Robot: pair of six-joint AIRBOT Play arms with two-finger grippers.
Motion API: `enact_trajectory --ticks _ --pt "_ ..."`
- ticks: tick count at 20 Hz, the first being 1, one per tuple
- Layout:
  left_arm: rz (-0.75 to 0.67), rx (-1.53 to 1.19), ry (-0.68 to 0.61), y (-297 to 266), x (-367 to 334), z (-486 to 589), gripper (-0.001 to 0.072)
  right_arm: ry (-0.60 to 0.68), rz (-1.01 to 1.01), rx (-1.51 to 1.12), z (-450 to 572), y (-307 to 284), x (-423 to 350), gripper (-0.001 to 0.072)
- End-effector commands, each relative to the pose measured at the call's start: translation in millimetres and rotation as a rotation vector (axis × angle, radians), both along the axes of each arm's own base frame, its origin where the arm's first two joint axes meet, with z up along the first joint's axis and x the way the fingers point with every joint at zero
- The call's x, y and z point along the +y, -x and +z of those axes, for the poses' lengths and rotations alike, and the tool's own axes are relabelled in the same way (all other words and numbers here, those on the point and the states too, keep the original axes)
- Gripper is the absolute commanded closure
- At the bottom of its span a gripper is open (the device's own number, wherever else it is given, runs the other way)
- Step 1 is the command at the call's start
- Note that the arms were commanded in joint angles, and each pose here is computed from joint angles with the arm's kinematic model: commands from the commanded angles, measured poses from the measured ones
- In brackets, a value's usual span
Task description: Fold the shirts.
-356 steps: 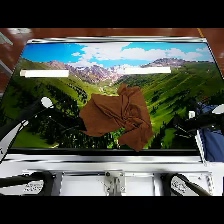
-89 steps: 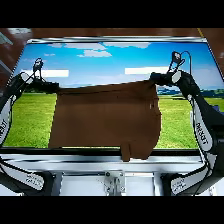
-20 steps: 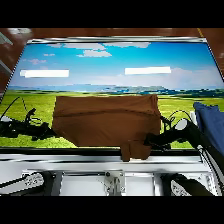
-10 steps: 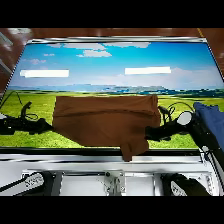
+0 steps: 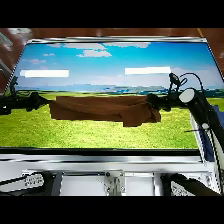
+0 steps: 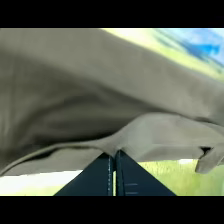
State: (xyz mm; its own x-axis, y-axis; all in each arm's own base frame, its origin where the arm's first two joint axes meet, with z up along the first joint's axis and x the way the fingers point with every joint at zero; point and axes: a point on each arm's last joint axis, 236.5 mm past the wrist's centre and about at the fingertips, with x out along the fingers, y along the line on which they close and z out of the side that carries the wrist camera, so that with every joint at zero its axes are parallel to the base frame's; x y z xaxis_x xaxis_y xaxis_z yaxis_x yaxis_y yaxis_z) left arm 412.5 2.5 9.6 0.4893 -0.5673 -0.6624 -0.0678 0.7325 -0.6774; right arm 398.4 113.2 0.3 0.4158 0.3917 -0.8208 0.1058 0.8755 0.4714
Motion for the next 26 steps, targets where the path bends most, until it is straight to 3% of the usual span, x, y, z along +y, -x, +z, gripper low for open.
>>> enact_trajectory --ticks 1,6,11,12,14,17,19,22,26 --pt "-0.001 0.007 0.021 -36 -4 -11 0.0667 0.007 -0.080 -0.066 -9 -55 -13 0.0649" --pt "0.019 0.024 0.036 -67 6 -24 0.0667 -0.003 -0.196 -0.028 -29 -80 -60 0.0649" --pt "-0.023 0.101 0.068 -66 -19 -56 0.0663 0.003 -0.164 0.082 -72 -69 -50 0.0646" --pt "-0.020 0.117 0.076 -66 -22 -60 0.0602 0.005 -0.157 0.092 -80 -69 -46 0.0548" --pt "0.014 0.143 0.095 -66 -19 -60 0.0248 0.028 -0.123 0.063 -79 -71 -47 0.0034" --pt "0.019 0.152 0.133 -62 0 -43 0.0232 0.135 -0.009 0.048 -60 -58 -79 0.0033" --pt "0.057 0.190 0.182 -57 16 -31 0.0246 0.157 -0.067 0.171 -62 -29 -117 0.0033" --pt "0.035 0.223 0.218 -46 16 -21 0.0246 0.039 -0.062 0.326 -82 1 -120 0.0033" --pt "-0.072 0.232 0.244 -37 -21 -7 0.0246 -0.113 -0.105 0.295 -99 -24 -94 0.0033"
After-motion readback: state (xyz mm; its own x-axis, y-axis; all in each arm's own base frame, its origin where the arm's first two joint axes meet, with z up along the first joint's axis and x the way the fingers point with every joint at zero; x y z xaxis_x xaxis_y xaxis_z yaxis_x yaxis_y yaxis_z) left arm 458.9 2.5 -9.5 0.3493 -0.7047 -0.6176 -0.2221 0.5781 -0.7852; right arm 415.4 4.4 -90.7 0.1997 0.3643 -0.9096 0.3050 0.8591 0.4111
